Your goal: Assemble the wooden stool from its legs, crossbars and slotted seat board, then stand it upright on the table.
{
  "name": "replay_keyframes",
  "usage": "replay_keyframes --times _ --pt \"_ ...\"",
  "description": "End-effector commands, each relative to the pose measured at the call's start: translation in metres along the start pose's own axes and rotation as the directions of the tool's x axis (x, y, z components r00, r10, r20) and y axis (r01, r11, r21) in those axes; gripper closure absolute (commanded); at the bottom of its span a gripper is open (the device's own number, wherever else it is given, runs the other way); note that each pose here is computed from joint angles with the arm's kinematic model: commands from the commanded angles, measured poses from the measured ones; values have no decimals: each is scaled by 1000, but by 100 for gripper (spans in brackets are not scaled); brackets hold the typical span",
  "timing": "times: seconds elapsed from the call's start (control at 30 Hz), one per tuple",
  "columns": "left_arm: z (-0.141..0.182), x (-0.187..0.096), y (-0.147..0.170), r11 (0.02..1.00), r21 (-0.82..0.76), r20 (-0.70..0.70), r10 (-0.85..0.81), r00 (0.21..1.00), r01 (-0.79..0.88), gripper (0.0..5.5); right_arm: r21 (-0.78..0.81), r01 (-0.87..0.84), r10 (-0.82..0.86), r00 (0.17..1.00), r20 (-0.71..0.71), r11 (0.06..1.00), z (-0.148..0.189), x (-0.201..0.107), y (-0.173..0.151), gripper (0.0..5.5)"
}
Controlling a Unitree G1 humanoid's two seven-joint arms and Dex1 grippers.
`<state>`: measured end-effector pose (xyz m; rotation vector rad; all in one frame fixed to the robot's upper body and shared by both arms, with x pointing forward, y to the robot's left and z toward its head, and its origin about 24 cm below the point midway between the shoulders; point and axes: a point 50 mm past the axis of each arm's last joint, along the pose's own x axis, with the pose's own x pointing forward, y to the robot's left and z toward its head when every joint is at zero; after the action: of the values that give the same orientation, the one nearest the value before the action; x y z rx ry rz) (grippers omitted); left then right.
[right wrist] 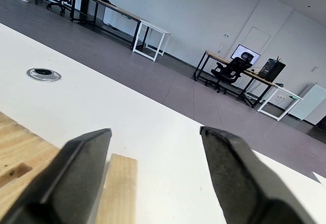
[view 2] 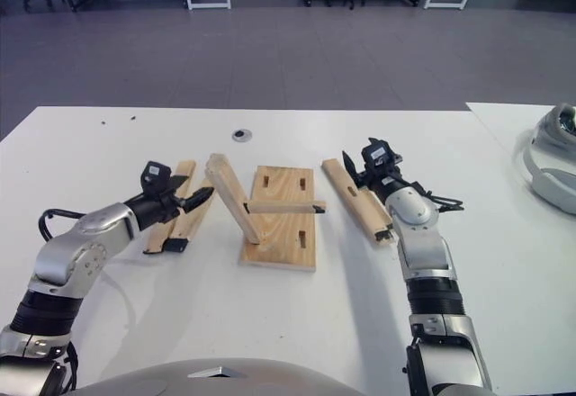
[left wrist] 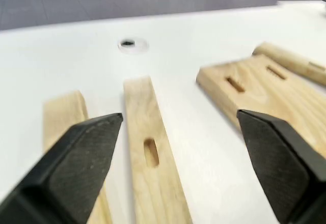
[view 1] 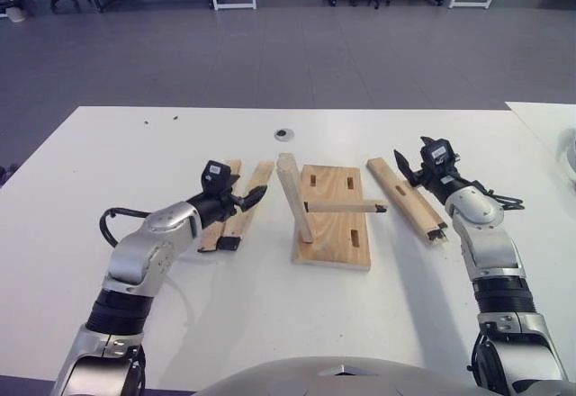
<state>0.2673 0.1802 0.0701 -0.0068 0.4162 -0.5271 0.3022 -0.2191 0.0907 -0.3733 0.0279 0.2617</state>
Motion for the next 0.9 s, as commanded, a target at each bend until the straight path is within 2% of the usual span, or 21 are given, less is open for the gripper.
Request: replay_keyframes --times 0.03,0.1,0.17,0.43,0.5,0.57,0.63,0.7,0.77,0.9 --pt "-17 1 4 999 -9 -109 40 993 -41 136 11 -32 33 999 -10 999 -1 1 9 227" --pt "-22 4 -2 999 -27 -132 16 991 -20 136 6 -46 46 999 -11 999 -1 2 12 227" --pt "-27 7 -6 1000 -21 -154 7 988 -11 165 2 -57 57 998 -8 998 0 3 14 227" --pt "-44 9 1 989 143 -260 85 962 -49 315 -3 -70 70 998 5 998 4 6 19 227" --pt "-44 10 -2 987 157 -250 76 965 -37 341 -4 -72 72 997 6 997 4 6 19 227" --pt "-34 12 -8 990 136 -182 54 982 -30 342 -3 -73 73 997 7 997 5 7 19 227" --pt "-7 15 -14 998 61 -46 24 999 -21 342 55 -67 65 998 25 996 9 9 17 227" --pt "30 15 -22 1000 -2 129 -28 991 29 342 223 -64 45 995 88 973 26 14 9 227" --pt "77 8 -34 990 65 328 -139 934 125 342 459 -196 82 963 256 867 68 22 3 227" --pt "130 3 -40 940 324 435 -245 866 103 342 596 -529 177 818 547 604 141 30 14 227"
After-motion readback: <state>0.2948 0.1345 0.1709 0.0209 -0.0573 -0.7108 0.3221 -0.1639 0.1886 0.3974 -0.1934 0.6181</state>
